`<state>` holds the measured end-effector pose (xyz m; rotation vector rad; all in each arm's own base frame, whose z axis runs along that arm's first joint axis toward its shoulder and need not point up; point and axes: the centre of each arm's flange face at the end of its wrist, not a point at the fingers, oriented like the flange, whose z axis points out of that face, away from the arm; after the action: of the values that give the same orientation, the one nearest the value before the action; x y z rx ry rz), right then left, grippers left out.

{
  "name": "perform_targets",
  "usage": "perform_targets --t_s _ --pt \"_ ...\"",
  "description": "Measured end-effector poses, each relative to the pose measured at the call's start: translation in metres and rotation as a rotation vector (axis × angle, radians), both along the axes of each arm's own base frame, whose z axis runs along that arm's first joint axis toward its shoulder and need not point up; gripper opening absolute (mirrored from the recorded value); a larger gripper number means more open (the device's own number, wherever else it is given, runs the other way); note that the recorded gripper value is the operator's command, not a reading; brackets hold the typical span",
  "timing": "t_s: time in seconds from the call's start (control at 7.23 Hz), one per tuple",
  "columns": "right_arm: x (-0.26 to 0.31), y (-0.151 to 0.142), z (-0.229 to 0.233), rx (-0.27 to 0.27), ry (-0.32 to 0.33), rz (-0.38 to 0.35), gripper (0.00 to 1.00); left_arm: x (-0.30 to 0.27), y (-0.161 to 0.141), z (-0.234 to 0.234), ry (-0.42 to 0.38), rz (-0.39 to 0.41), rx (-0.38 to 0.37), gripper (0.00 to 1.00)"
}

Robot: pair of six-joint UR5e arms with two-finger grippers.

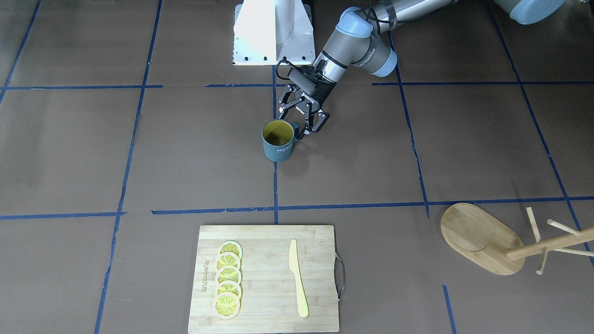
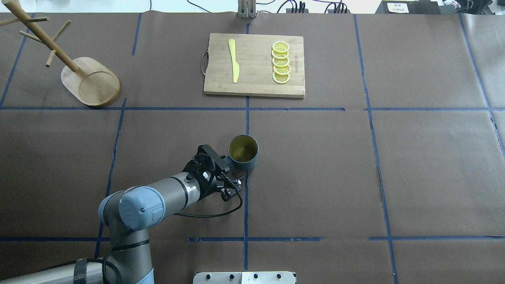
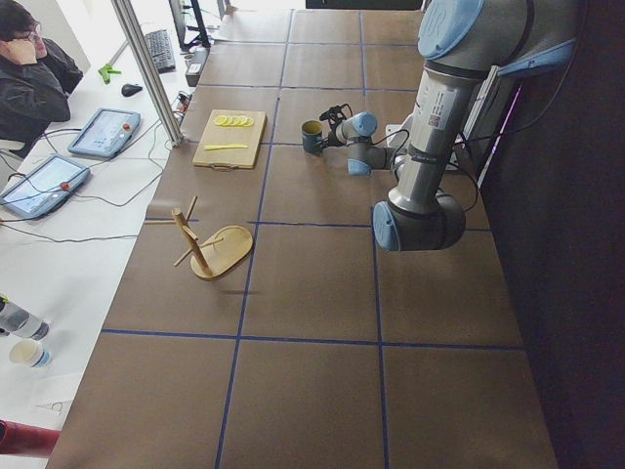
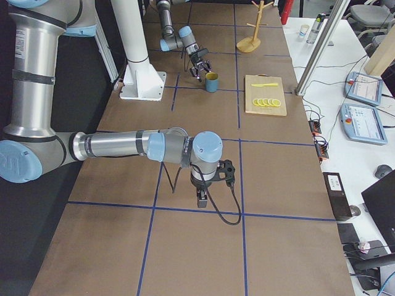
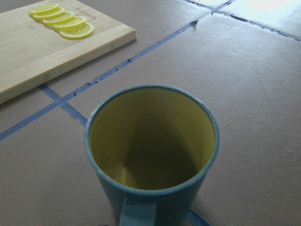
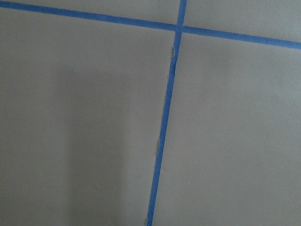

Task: Hang cup on storage rack
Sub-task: 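Grasp the teal mug's rim with the left gripper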

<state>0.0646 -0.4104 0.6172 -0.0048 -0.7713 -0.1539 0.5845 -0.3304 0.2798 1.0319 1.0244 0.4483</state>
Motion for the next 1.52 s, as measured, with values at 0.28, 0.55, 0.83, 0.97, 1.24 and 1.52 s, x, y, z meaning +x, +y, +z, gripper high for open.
perform_targets --t_s 0.28,0.55,0.83,0.97,1.24,1.52 --pt "0.0 0.0 0.0 0.0 0.0 0.0 1.0 0.004 -0.006 0.001 -0.009 -0.038 0.002 0.7" --pt "0.0 0.0 0.0 0.0 0.0 0.0 1.0 0.011 -0.007 0.006 -0.023 -0.044 -0.001 0.42" --pt "0.0 0.0 0.0 0.0 0.0 0.0 1.0 0.015 -0.004 0.009 -0.024 -0.039 -0.01 0.07" --pt "0.0 0.0 0.0 0.0 0.0 0.0 1.0 0.015 -0.001 0.008 -0.02 -0.035 -0.013 0.03" --pt "0.0 0.0 -0.001 0.001 0.0 0.0 1.0 0.011 0.002 -0.001 0.005 -0.03 -0.015 0.02" --pt "0.0 0.0 -0.001 0.002 -0.001 0.0 1.0 0.0 0.001 -0.014 0.079 -0.045 -0.083 0.0"
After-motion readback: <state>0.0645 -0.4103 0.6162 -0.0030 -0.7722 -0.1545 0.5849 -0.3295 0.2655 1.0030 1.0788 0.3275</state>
